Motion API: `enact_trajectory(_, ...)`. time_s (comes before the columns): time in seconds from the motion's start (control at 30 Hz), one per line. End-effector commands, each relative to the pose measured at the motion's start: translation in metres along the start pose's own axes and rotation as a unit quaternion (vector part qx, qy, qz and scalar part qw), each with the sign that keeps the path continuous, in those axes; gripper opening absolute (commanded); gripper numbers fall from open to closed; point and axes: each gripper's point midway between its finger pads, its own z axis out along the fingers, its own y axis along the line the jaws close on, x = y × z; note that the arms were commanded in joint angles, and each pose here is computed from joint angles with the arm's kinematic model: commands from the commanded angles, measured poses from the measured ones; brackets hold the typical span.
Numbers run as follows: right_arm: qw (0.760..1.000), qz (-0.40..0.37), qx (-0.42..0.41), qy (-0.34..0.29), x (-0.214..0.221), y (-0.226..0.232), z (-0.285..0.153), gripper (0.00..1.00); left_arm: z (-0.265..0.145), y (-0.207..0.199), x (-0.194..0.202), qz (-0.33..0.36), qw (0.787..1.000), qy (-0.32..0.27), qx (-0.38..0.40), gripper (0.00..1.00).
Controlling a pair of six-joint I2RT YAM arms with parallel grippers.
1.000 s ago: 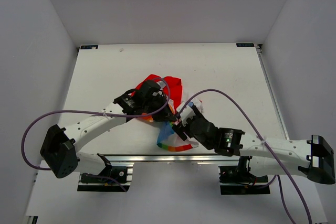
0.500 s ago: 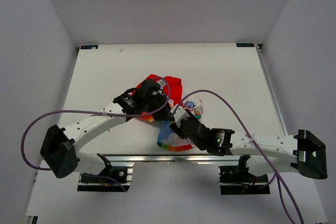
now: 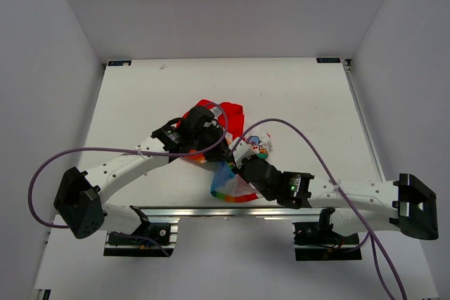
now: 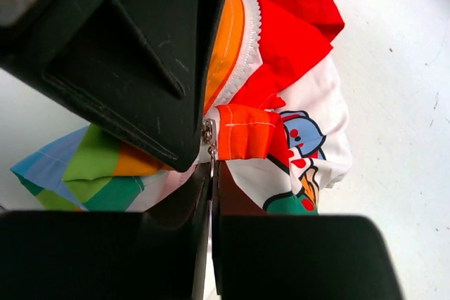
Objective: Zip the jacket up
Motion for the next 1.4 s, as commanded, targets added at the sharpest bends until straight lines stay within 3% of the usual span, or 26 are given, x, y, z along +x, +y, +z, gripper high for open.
enact_trajectory(0.0, 0.999, 0.018, -0.009, -0.034, -0.026, 0.004, -0.001, 0.02, -0.007, -0.006, -0.001, 0.012, 1.000, -0.005, 0.016, 0.00)
enact_trajectory(0.4, 0.998, -0.023, -0.059, -0.001, -0.031, 0.009, -0.015, 0.00, -0.003, 0.029, 0.004, 0.052, 0.996, 0.014, -0.066, 0.00)
enact_trajectory(0.8, 0.999, -0.003, -0.004, 0.036, -0.046, -0.008, -0.006, 0.00, 0.003, 0.046, 0.022, 0.069, 0.994, 0.050, -0.069, 0.00)
enact_trajectory(1.17, 0.986, 0.139, 0.086, 0.037, -0.068, -0.054, 0.013, 0.00, -0.006, 0.073, 0.050, 0.056, 0.991, 0.083, -0.088, 0.00)
enact_trajectory(1.37, 0.983, 0.167, 0.068, 0.022, -0.082, -0.067, 0.015, 0.00, -0.008, 0.087, 0.066, 0.047, 0.990, 0.100, -0.092, 0.00)
